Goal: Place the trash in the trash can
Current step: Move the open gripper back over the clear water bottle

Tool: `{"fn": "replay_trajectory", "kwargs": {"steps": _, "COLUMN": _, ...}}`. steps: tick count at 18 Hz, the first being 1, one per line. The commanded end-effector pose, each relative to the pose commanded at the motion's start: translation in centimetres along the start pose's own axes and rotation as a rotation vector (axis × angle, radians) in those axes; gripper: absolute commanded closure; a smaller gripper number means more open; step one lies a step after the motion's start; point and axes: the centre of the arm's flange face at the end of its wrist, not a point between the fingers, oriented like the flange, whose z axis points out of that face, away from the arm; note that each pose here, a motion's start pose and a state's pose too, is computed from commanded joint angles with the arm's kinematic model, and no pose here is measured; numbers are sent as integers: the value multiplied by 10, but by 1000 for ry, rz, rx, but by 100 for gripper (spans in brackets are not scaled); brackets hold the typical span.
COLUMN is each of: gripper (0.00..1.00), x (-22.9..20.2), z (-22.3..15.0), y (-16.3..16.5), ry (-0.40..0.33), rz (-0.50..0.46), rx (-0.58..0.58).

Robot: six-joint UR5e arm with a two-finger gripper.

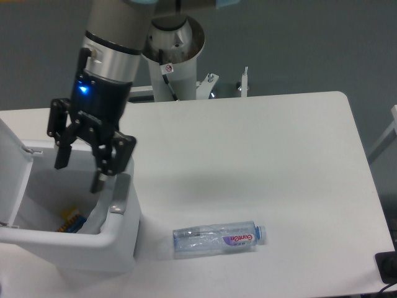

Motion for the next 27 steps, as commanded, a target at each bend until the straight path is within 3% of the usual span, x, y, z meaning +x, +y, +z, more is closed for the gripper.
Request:
{"fn": "replay_trajectory", "kwargs": {"steps": 6, "gripper": 0, "x": -100, "z": -7, "y": 72, "ry": -79, "rz": -76, "rx": -52}}
{"fn": "replay_trajectory", "kwargs": {"steps": 12, "gripper": 0, "x": -154, "z": 41, "y": 134, "ry": -47, "rz": -100, "rx": -119}}
{"fn": "replay_trajectory", "kwargs": {"steps": 18, "gripper": 0, "x": -159, "z": 122, "y": 198, "ry": 85, "rz": 20, "rx": -199}}
{"fn": "replay_trajectory", "kwargs": {"steps": 27, "gripper": 0, "x": -142, "z": 176, "y": 215, "ry": 176, "rz": 100, "rx": -229}}
